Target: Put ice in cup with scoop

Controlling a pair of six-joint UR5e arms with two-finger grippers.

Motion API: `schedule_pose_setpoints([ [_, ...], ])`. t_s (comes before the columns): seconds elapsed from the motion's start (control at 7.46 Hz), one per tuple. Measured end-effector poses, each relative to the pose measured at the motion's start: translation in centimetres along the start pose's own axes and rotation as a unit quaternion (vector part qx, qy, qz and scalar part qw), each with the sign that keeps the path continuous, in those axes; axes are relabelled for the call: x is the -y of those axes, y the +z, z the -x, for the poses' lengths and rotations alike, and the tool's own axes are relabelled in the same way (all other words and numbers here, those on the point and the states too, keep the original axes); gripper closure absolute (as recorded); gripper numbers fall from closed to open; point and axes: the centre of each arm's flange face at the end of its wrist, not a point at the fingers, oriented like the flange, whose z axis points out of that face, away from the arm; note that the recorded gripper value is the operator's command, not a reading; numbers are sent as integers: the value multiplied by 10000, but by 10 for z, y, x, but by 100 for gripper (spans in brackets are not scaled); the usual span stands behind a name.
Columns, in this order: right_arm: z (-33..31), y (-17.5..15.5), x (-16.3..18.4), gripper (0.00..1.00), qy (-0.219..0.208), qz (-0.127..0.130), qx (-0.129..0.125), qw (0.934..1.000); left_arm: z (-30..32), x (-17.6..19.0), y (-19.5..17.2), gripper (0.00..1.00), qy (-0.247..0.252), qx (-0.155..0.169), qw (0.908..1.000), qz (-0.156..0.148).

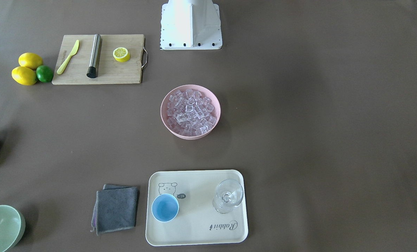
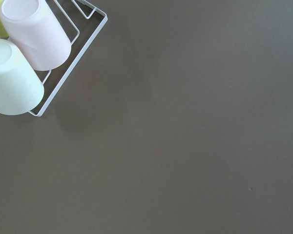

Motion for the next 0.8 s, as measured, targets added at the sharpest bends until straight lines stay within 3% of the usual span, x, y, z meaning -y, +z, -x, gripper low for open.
schedule_pose_setpoints([
  [0.4,52,32,-5,0,301,-506,97,9982,-9,7,0,1,706,171,9970,-255],
  [0.8,94,59,-17,0,298,-1084,56,9936,-8,8,28,1,1934,748,9755,-736],
])
